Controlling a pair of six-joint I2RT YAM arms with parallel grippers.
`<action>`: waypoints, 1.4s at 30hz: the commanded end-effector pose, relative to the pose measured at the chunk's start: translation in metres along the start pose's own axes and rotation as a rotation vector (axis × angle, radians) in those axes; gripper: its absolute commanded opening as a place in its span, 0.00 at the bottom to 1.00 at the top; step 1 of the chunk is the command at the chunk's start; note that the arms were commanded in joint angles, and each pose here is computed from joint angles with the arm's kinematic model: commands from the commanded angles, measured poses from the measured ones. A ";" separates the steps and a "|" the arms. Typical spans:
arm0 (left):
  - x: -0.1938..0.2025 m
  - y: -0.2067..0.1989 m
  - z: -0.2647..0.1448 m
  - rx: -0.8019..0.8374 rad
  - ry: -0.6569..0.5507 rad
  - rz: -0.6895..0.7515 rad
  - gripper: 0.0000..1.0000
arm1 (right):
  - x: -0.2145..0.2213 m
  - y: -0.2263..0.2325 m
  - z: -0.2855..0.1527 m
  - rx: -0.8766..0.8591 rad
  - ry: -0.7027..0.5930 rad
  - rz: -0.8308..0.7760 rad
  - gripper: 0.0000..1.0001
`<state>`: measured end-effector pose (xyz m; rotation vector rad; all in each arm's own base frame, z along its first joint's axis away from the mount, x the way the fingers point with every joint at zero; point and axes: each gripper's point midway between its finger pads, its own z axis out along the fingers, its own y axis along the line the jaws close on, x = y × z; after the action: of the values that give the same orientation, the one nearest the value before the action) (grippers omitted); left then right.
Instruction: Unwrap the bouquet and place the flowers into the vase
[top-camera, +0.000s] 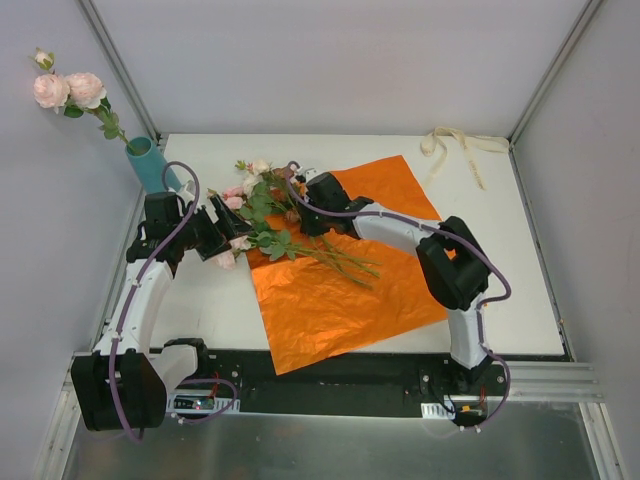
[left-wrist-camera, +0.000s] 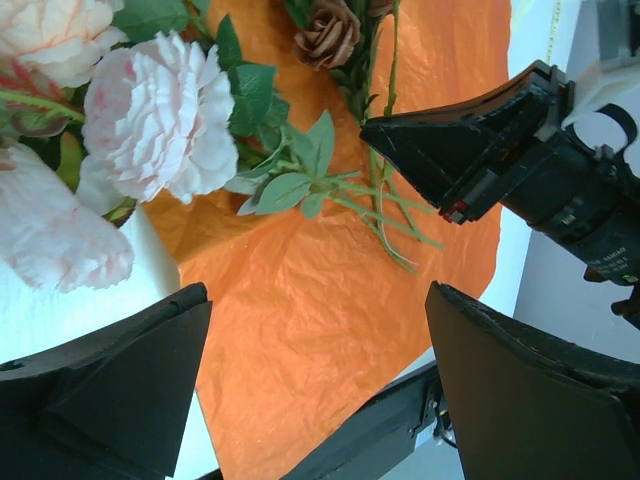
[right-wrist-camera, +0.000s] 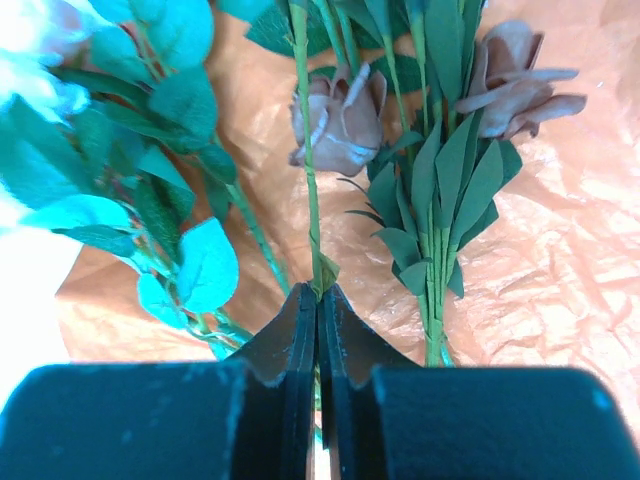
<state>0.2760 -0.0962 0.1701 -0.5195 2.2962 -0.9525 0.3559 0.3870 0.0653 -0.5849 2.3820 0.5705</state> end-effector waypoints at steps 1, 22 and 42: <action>-0.008 -0.030 -0.001 0.130 0.001 0.057 0.92 | -0.059 0.026 -0.045 -0.076 -0.216 -0.007 0.00; -0.037 -0.155 0.015 0.405 -0.100 0.250 0.64 | -0.087 0.110 -0.147 -0.404 -0.520 -0.012 0.00; -0.044 -0.158 0.007 0.333 -0.139 0.280 0.00 | -0.065 0.123 -0.160 -0.394 -0.509 -0.023 0.50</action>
<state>0.3257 -0.1891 0.2661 -0.1660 2.0444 -1.1949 0.2688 0.4269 0.2252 -0.5818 1.8688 1.0322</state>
